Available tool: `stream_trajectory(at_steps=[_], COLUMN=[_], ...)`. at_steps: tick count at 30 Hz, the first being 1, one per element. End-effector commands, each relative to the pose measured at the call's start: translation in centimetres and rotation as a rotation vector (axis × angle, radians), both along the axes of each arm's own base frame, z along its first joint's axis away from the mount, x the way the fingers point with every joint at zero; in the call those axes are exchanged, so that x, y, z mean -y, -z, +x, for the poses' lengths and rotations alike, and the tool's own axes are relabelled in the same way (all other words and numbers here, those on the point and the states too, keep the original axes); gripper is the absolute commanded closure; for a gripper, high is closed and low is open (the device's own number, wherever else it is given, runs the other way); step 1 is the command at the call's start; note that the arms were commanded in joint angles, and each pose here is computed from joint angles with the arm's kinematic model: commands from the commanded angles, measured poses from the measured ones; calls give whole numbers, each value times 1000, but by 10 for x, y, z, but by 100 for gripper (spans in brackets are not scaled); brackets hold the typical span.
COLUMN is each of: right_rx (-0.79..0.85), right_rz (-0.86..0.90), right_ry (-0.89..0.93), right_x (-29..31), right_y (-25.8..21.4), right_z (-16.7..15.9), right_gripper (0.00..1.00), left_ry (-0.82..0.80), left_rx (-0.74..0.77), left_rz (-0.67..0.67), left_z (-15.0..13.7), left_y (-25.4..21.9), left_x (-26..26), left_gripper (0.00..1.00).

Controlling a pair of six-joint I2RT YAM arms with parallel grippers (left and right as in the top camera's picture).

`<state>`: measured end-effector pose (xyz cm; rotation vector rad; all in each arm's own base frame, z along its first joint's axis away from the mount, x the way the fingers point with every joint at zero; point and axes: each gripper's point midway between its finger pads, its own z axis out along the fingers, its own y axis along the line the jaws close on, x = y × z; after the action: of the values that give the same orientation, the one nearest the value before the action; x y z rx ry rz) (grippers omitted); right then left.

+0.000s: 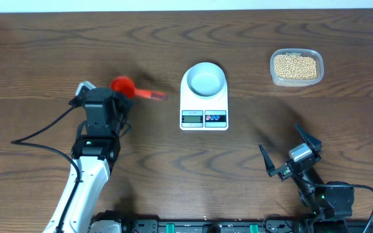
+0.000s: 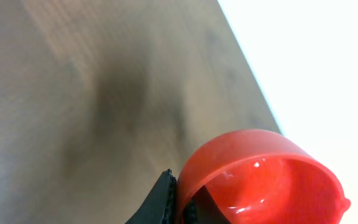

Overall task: Scoop item into bowl and weigh 50g on scale
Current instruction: 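Lift the red scoop with the left gripper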

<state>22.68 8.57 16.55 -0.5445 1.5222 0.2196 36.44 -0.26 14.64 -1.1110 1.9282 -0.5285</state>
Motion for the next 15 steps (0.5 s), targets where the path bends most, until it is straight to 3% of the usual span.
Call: stream_trajectory(at_steps=[1,15], right_rx=[-3,-1], right_rz=[2,-4], right_ry=[-11,-2], right_x=[-2,-1], right_y=[1,1], right_z=[-1,0], right_gripper=[1,1], left_ry=[-40,-64], left_rx=[78,89], left_rz=[-42,-80], left_z=[10,11], left_y=[-19,-20], left_x=[-2,-2], left_gripper=[93,93])
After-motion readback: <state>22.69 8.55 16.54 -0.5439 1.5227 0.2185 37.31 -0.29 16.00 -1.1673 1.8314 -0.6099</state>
